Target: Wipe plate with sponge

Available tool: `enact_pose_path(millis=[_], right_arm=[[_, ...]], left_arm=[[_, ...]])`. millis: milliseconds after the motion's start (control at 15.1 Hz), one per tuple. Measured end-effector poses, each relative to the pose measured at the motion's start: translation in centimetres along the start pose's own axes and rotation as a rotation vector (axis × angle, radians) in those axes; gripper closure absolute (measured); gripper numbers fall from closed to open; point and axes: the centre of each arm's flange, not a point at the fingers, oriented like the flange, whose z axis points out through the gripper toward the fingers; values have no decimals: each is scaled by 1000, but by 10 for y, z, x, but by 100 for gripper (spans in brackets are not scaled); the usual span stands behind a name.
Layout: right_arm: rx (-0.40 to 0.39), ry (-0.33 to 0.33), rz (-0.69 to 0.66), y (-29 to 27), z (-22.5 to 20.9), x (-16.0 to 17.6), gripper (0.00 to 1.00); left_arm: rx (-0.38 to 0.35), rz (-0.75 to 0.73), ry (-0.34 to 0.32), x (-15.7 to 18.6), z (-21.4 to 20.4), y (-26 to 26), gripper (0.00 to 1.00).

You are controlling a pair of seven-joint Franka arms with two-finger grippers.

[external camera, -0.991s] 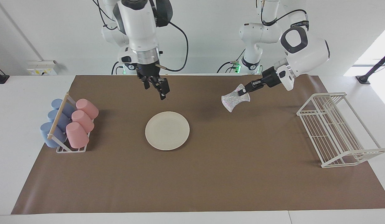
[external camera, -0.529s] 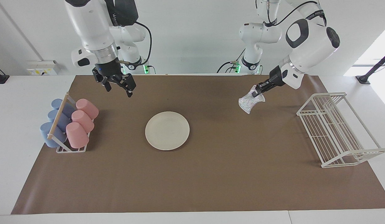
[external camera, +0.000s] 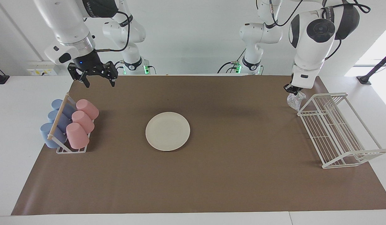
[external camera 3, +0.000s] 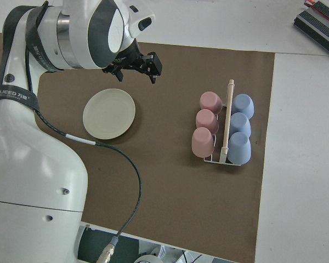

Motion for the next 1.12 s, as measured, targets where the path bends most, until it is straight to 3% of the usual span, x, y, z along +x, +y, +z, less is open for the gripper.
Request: enact_pose_path(millis=[198,396,1123], right_arm=[[2,-11,-24,1,4,1,0],[3,-41,-20,4,10,1,0],[4,-74,51,37,12,-4,0]], left_arm=[[172,22,85,6,-3,0,94],[316,47,120,19,11,5,94],[822,276,104,49,134,45,94]])
